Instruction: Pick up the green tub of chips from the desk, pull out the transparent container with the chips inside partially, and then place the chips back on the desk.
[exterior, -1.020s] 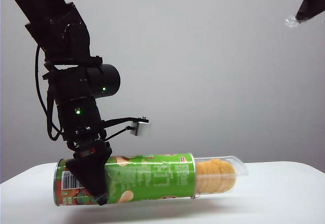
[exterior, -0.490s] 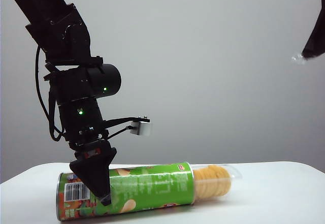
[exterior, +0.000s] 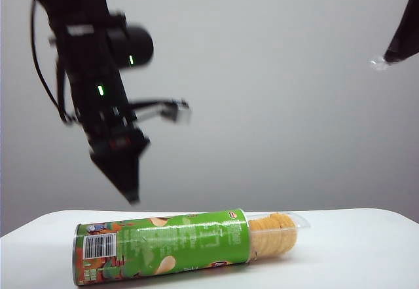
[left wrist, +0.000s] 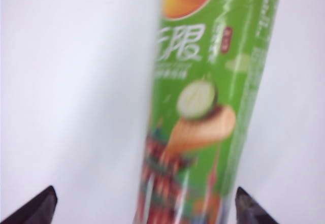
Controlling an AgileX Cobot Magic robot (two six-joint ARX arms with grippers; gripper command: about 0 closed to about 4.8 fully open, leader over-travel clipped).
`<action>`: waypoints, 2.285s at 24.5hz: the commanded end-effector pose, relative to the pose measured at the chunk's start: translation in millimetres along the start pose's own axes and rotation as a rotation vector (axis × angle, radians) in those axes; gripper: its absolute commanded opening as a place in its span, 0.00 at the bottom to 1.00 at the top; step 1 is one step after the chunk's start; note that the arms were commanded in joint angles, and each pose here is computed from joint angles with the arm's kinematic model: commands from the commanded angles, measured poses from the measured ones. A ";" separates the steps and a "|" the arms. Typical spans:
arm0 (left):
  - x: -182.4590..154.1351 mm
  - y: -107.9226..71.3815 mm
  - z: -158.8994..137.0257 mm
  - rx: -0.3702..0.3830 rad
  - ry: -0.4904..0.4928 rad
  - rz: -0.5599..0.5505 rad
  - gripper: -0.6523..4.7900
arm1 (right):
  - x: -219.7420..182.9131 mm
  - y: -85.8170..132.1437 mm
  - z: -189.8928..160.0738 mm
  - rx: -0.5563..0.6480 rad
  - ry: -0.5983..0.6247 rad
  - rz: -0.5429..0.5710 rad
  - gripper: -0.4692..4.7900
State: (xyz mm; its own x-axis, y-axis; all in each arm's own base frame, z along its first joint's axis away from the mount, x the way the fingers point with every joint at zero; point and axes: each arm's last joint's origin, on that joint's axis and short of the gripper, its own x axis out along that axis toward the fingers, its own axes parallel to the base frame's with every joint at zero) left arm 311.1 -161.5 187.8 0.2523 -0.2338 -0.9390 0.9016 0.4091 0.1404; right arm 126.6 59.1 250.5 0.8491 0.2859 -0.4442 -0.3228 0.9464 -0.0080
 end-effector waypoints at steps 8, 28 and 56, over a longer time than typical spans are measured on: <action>-197.4 -12.6 -63.2 -0.237 -0.457 0.477 1.00 | -12.8 -33.6 33.5 0.127 -0.374 -0.154 0.37; -178.5 -134.2 -195.7 -0.430 -1.078 0.935 0.66 | -19.0 -22.4 -45.3 0.213 -0.655 -0.149 0.08; -56.7 -125.6 -228.3 -0.833 -0.945 0.694 0.11 | 6.0 -33.4 -112.8 0.256 -0.306 -0.271 0.09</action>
State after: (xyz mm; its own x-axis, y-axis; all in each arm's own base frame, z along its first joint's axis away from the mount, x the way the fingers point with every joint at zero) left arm 103.3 1.8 150.1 0.9784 -0.1281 -0.1620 0.1180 0.9905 -0.0700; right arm 95.1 12.6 148.8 0.9850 0.0318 -0.1697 -0.0062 0.9888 0.1492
